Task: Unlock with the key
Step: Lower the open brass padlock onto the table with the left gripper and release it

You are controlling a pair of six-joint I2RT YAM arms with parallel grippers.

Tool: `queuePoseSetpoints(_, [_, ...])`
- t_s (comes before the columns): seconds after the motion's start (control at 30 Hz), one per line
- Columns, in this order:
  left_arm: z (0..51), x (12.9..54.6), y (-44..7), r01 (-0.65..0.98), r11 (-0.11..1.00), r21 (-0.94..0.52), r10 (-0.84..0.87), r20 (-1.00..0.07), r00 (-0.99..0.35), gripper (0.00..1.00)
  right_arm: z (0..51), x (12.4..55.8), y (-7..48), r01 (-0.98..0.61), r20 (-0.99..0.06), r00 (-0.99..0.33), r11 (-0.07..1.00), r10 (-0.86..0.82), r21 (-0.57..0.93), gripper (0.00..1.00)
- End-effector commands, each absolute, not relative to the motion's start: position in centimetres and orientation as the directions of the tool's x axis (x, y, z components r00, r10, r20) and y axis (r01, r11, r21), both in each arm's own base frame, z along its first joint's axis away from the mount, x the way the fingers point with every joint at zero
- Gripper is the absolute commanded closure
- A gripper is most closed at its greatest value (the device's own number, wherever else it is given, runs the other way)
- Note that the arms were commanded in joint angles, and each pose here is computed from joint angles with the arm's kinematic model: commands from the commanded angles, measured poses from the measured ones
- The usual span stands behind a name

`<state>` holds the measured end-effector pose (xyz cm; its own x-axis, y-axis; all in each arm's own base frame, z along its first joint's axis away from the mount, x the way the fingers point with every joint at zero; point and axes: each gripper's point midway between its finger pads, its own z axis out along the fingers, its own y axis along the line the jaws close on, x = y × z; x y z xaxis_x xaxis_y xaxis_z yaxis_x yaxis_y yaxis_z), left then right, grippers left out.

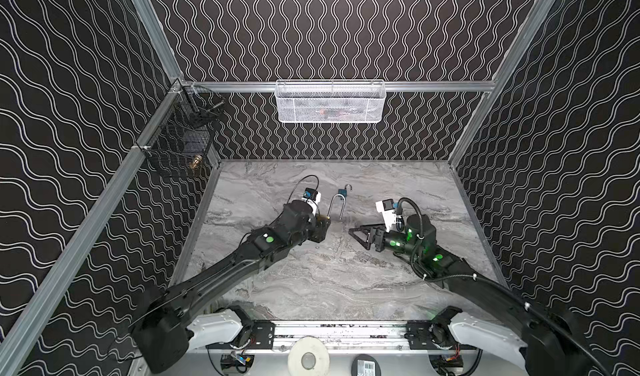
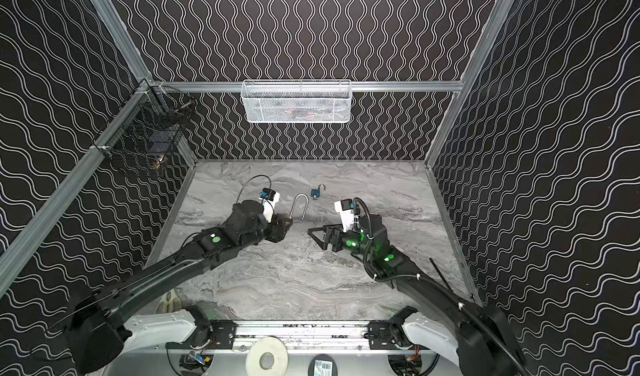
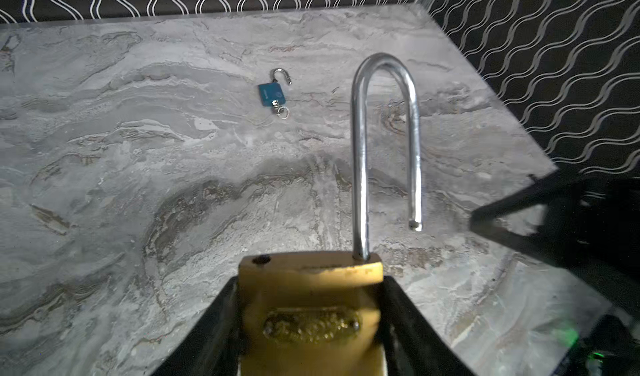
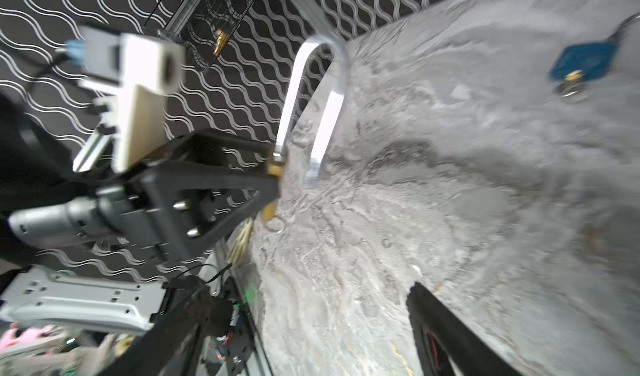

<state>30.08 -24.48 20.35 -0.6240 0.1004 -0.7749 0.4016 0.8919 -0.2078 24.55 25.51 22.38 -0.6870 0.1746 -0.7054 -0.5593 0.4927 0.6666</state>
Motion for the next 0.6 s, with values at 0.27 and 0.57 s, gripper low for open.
queuePoseSetpoints(0.27, [15.1,38.5,-25.8,0.327,0.941,0.088,0.304,-0.650,-0.696,1.00,23.6,24.3,23.3,-0.585,-0.791,-0.604,0.621,0.095,0.521,0.01])
queuePoseSetpoints(0.57, [10.3,45.3,-24.0,0.254,0.959,0.128,0.279,-0.594,-0.755,1.00,22.2,23.6,23.4,-0.595,-0.784,-0.615,0.602,0.086,0.533,0.01])
